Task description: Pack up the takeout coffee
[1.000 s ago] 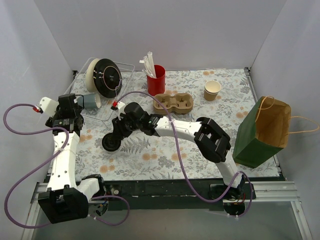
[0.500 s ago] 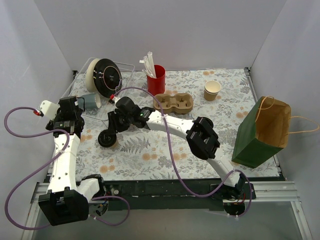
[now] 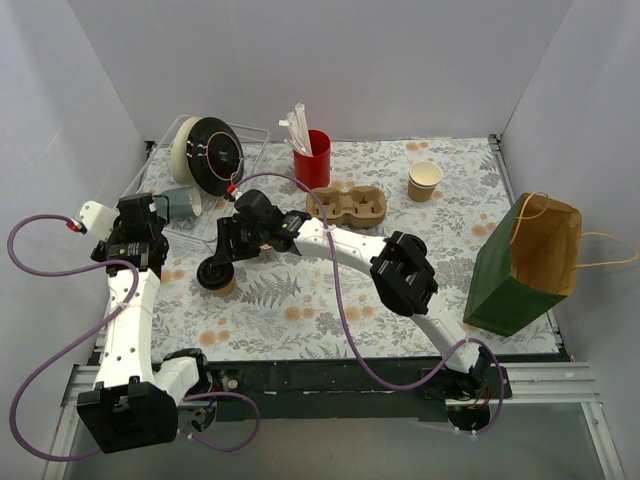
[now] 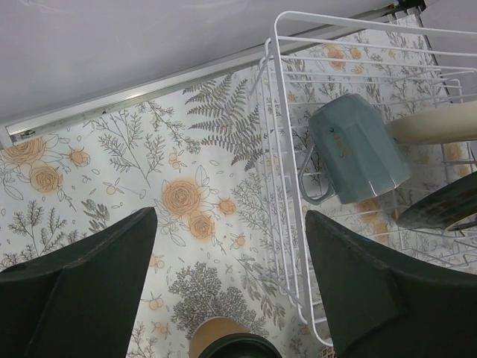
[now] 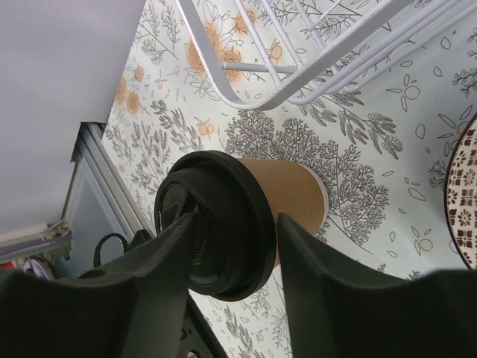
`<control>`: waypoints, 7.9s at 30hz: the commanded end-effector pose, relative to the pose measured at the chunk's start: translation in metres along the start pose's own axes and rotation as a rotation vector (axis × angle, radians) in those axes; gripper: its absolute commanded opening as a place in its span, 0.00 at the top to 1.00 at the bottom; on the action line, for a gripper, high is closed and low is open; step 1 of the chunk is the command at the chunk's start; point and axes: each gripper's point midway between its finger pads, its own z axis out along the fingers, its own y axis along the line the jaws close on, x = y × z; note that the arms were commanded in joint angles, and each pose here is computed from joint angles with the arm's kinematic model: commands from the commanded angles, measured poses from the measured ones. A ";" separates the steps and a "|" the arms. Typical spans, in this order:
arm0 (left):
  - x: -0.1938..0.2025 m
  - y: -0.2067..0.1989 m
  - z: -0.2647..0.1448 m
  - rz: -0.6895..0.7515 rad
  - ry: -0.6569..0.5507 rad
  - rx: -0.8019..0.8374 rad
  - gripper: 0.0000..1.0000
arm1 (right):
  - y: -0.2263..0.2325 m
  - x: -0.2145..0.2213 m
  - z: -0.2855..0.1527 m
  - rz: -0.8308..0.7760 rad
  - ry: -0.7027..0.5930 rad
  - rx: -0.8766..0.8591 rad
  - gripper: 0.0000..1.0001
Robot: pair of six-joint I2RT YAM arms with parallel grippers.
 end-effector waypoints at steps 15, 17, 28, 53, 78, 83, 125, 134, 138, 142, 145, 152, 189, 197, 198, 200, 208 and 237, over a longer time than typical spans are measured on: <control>-0.014 -0.067 -0.055 0.117 0.140 0.396 0.02 | 0.034 -0.065 -0.076 -0.214 -0.191 -0.008 0.01; -0.016 -0.085 -0.081 0.129 0.170 0.555 0.02 | 0.038 -0.073 -0.106 -0.281 -0.249 0.027 0.01; 0.032 -0.113 -0.183 0.210 0.403 1.167 0.02 | -0.056 -0.105 -0.287 -0.263 -0.499 0.242 0.04; 0.156 -0.114 -0.211 0.472 0.597 1.398 0.02 | -0.149 0.022 -0.617 0.065 -0.621 1.423 0.32; 0.159 -0.114 -0.214 0.480 0.586 1.400 0.02 | -0.199 0.096 -0.588 0.111 -0.467 1.492 0.50; 0.160 -0.114 -0.213 0.475 0.598 1.390 0.02 | -0.197 0.086 -0.584 0.079 -0.490 1.453 0.67; 0.110 -0.147 -0.173 0.448 0.455 1.047 0.02 | 0.015 -0.002 -0.420 -1.154 -0.386 0.110 0.99; 0.117 -0.154 -0.164 0.457 0.492 0.995 0.02 | -0.021 0.040 -0.378 -1.262 -0.209 0.154 0.99; 0.119 -0.158 -0.167 0.478 0.488 1.039 0.02 | -0.036 0.046 -0.393 -1.317 -0.205 0.246 0.99; 0.121 -0.162 -0.169 0.499 0.483 1.076 0.02 | -0.045 0.052 -0.397 -1.370 -0.243 0.278 0.99; 0.128 -0.166 -0.167 0.512 0.512 1.071 0.02 | -0.048 0.057 -0.398 -1.371 -0.254 0.280 0.99; 0.137 -0.187 -0.163 0.492 0.563 1.062 0.08 | -0.045 0.067 -0.406 -1.397 -0.251 0.257 0.99; 0.286 -0.298 -0.128 0.515 0.738 1.044 0.44 | 0.055 0.033 -0.509 -1.149 -0.833 0.111 0.44; 0.306 -0.306 -0.122 0.571 0.707 1.017 0.48 | 0.045 0.032 -0.498 -1.152 -0.793 0.143 0.44; 0.309 -0.305 -0.120 0.576 0.708 1.012 0.49 | 0.043 0.032 -0.497 -1.153 -0.787 0.147 0.44; 0.313 -0.305 -0.122 0.589 0.707 1.016 0.52 | 0.041 0.032 -0.493 -1.158 -0.772 0.154 0.44; 0.317 -0.303 -0.126 0.638 0.667 0.988 0.59 | 0.037 0.031 -0.489 -1.164 -0.754 0.168 0.44; 0.296 -0.321 -0.165 0.554 0.760 1.045 1.00 | 0.042 0.031 -0.494 -1.137 -0.782 0.147 0.45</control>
